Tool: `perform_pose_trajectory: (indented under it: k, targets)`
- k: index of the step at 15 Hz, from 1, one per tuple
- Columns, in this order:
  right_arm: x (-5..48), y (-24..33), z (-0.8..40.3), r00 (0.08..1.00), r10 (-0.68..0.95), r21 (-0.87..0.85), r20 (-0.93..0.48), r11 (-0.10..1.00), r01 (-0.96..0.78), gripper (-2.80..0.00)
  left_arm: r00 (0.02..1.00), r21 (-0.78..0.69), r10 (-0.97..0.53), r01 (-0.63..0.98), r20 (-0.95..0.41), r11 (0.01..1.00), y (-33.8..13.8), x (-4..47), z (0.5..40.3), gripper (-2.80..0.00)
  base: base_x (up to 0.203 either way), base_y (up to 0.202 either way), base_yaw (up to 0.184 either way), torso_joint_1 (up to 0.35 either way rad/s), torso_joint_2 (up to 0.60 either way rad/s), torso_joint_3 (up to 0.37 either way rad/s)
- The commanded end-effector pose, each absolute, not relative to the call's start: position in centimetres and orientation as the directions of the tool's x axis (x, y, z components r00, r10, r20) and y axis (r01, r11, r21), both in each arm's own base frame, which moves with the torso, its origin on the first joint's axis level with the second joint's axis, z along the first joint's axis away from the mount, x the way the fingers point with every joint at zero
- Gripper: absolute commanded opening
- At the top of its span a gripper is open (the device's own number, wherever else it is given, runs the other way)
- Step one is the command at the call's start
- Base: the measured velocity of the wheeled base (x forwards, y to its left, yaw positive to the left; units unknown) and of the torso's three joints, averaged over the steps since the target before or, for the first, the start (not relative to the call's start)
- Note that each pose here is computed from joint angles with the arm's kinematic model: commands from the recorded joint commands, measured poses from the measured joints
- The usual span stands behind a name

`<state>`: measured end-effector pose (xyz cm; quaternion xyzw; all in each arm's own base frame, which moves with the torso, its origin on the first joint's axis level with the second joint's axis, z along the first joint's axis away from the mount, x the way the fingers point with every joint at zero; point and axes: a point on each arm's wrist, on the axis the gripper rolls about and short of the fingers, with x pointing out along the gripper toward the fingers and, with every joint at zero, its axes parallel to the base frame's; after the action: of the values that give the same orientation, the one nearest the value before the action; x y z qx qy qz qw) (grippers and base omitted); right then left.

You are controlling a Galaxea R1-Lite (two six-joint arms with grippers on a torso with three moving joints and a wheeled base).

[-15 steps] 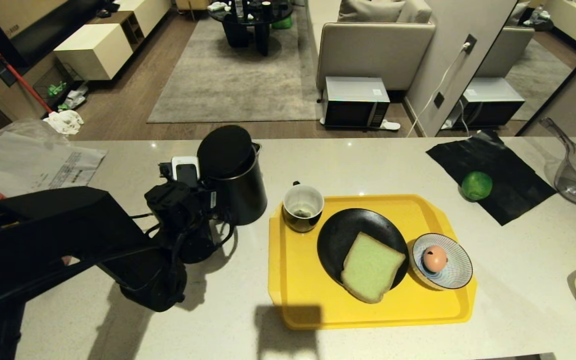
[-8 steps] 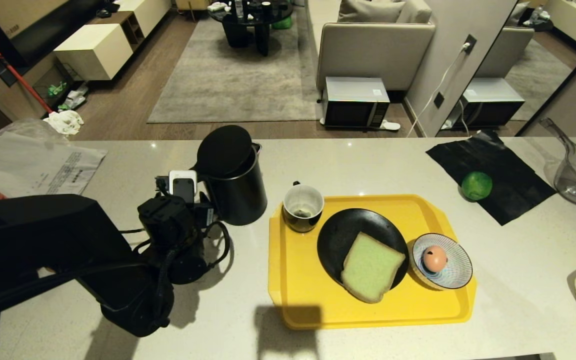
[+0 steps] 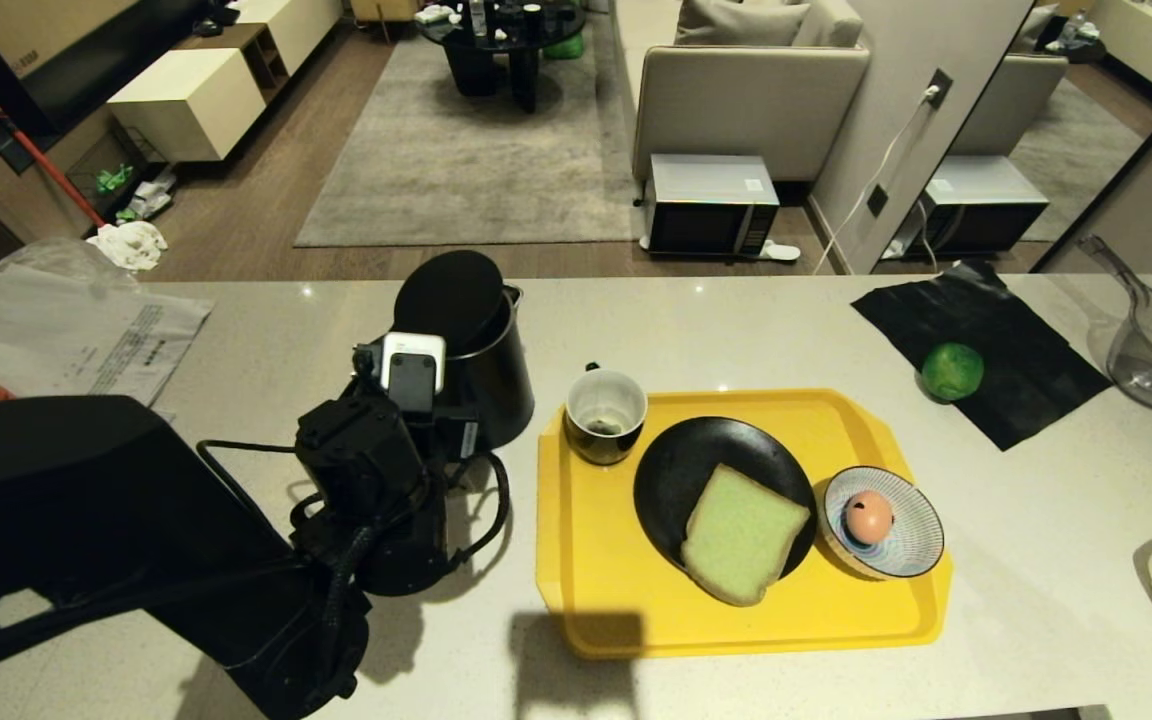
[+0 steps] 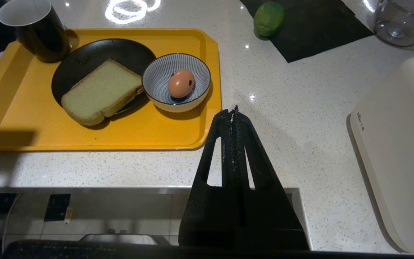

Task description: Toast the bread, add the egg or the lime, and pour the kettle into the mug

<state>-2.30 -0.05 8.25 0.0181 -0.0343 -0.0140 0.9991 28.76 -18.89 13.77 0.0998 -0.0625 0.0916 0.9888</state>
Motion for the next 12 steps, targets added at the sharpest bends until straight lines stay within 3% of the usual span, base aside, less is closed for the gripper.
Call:
perform_pose_trajectory:
  k: [1,2,3,12]
  targets:
    - [-2.1,-0.1,7.5,0.999,-0.029,0.037,0.041,0.999,0.028,-2.8,0.968,0.156,0.14,-0.174,0.207,0.972,-19.3,26.8,16.8,0.0,0.0,0.0,0.0,0.0,0.0,0.0]
    - [-2.1,-0.1,7.5,0.999,-0.029,0.036,0.041,0.999,0.028,-2.8,0.965,0.161,0.13,-0.169,0.229,0.972,-19.3,26.1,17.9,0.0,0.0,0.0,0.0,0.0,0.0,0.0]
    - [-2.1,-0.1,7.5,0.999,-0.029,0.036,0.041,0.999,0.028,-2.8,0.962,0.167,0.117,-0.161,0.247,0.973,-19.5,25.4,18.8,-2.8,0.0,0.0,0.0,0.0,0.0,0.0]
    - [-2.1,-0.1,7.5,0.999,-0.029,0.036,0.041,0.999,0.028,-2.8,0.94,0.156,0.042,-0.1,0.34,0.983,-19.0,20.0,23.5,-2.8,0.0,0.0,0.0,0.0,0.0,0.0]
